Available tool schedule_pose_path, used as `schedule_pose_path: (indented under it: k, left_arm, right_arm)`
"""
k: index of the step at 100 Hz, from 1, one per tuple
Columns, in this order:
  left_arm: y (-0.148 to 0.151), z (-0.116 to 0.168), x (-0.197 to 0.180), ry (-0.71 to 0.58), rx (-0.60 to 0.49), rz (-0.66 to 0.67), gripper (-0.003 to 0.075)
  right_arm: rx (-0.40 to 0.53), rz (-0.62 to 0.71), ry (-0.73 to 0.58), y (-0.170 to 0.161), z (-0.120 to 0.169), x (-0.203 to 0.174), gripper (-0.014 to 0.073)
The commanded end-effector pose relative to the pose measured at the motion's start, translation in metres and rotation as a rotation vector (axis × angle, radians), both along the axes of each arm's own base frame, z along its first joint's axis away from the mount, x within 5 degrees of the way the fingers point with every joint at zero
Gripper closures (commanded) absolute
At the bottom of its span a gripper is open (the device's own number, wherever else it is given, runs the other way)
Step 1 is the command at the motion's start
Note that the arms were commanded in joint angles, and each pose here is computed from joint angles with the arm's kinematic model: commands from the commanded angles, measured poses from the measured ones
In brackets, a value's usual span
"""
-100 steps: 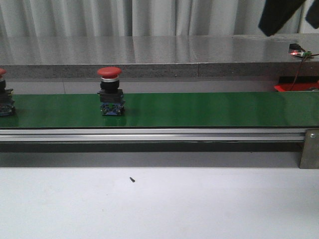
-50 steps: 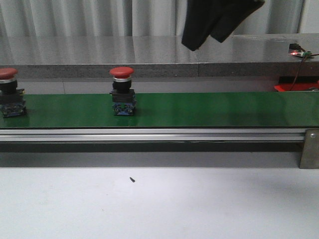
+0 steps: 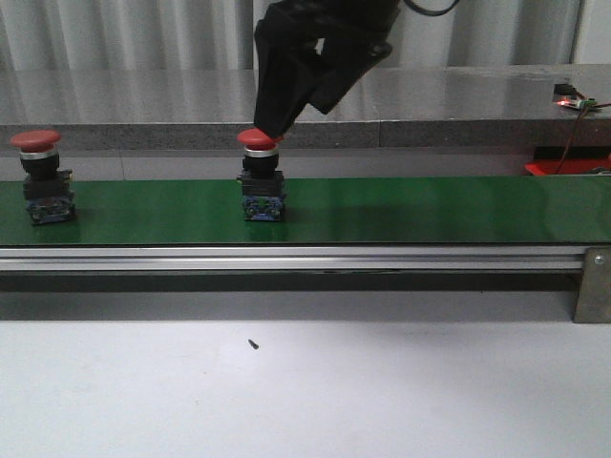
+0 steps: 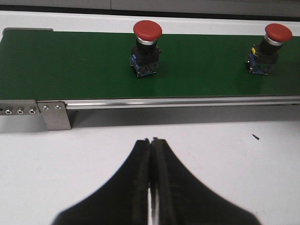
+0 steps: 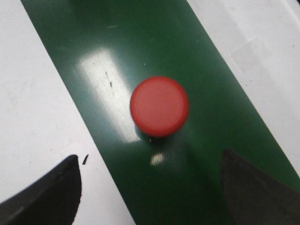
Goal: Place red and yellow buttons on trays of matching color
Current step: 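Lower the right gripper onto the first red button on the belt and grasp it, then lift the red button into the red tray and open the right gripper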
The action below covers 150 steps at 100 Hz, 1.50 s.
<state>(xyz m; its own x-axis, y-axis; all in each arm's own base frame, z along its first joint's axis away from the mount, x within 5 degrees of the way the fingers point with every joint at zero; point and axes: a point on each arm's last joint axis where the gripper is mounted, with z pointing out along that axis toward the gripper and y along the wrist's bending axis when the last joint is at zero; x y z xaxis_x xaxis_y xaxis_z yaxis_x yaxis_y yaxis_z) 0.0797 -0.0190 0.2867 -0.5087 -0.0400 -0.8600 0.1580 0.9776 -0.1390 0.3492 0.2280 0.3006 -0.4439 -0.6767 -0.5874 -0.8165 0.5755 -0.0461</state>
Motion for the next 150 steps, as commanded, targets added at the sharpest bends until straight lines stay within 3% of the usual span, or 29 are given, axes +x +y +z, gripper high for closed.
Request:
schedule_pose_path:
  k: [1,37,68,92,113,150]
  left_arm:
    - [-0.001,0.013,0.003,-0.080,-0.029,0.004,0.0740]
    - [-0.001,0.013,0.003,-0.080,-0.029,0.004,0.0740]
    - [-0.001,0.013,0.003,-0.080,-0.029,0.004,0.0740]
    - [-0.001,0.013,0.003,-0.080,-0.029,0.004,0.0740]
    - [-0.001,0.013,0.003,-0.080,-0.029,0.004,0.0740]
    - [-0.001,0.013,0.003,-0.080,-0.029,0.004,0.0740]
  right_arm:
    - [0.082,-0.014,-0.112,0.003,0.028,0.004,0.0002]
    - [0.101,-0.045,-0.133,0.012,0.004,0.022,0.0022]
    - [0.101,-0.053,-0.132,0.012,0.000,0.025,0.0437]
    - [0.124,-0.077,-0.155,0.004,0.012,0.025,0.0468]
    - [0.168,-0.206,-0.198,-0.041,0.042,0.032,0.0468]
    - [0.173,-0.536,-0.241,-0.172,0.074,0.048,0.0468]
